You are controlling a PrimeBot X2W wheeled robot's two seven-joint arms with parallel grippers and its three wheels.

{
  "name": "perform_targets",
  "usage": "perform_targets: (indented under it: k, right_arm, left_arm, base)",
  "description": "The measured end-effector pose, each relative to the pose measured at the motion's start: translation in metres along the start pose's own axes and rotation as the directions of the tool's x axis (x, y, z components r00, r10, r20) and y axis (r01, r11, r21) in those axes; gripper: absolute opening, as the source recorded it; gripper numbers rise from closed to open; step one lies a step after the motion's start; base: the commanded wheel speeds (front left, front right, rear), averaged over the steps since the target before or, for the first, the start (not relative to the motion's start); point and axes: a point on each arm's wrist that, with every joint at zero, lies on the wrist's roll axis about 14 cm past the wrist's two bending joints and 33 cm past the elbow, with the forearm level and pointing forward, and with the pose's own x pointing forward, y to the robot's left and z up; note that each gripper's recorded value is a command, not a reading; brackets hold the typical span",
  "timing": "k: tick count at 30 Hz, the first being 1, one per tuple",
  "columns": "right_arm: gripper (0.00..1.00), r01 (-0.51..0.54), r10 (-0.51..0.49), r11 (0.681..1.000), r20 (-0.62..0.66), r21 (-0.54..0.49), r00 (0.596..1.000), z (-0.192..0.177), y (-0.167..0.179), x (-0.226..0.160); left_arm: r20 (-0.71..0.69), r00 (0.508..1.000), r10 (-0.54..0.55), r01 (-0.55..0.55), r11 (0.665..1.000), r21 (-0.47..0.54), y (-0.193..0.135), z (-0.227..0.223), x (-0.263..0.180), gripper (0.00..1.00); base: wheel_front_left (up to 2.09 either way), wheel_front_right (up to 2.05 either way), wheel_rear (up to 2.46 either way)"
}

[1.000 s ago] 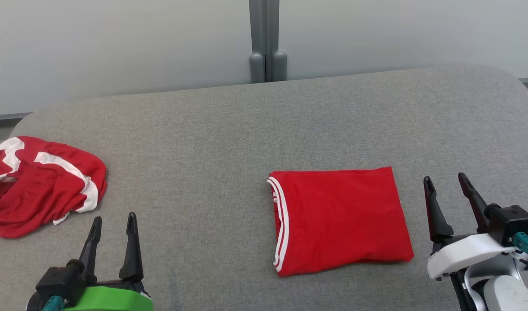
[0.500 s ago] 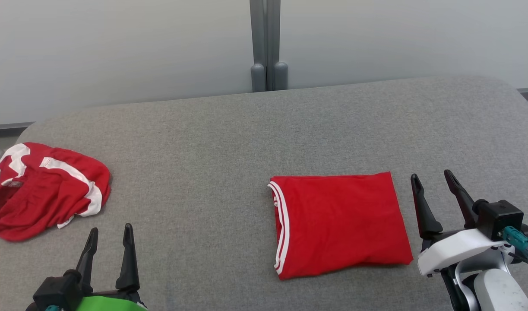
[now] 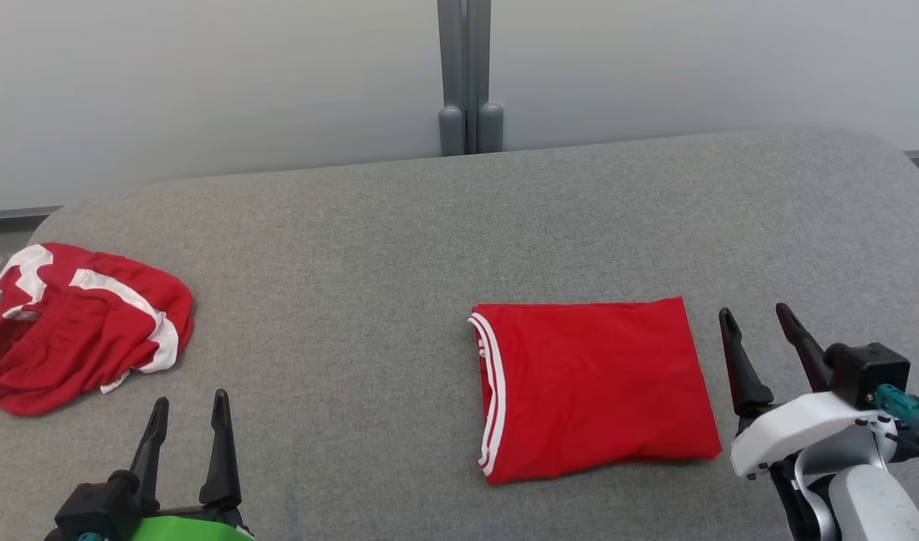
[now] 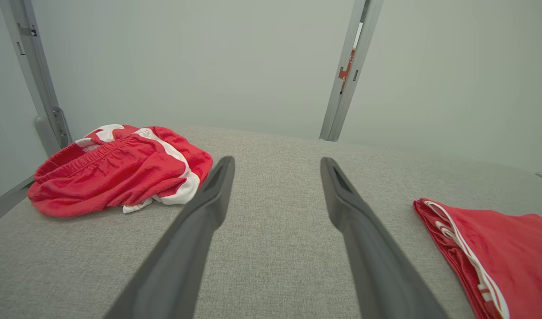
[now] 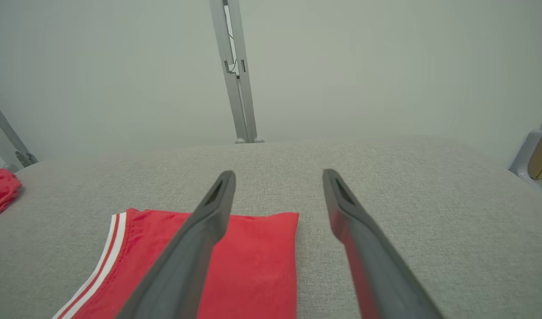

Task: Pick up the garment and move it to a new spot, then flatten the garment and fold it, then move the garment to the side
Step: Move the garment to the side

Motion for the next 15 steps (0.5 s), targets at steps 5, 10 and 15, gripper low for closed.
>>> perform_targets:
  k: [5, 10, 15]
  right_arm:
    - [1.0, 0.011, -0.006, 1.0, -0.261, 0.017, 0.965, -0.038, -0.006, 0.006]
    - [1.0, 0.009, 0.0, 1.0, -0.552, 0.014, 0.834, -0.081, -0.011, 0.007]
    - [1.0, 0.001, 0.008, 1.0, -0.662, 0.013, 0.75, -0.105, -0.01, 0.015]
  left_arm:
    - [-0.004, 1.0, 0.003, -0.003, 1.0, 0.0, 0.001, -0.001, 0.0, 1.0]
    - [-0.015, 1.0, 0.007, -0.007, 1.0, 0.0, 0.002, -0.005, 0.002, 1.0]
    - [-0.018, 1.0, 0.016, -0.016, 1.0, 0.0, 0.005, -0.006, 0.007, 1.0]
  base:
    - [0.0, 0.0, 0.0]
    - [0.0, 0.0, 0.0]
    - [0.0, 0.0, 0.0]
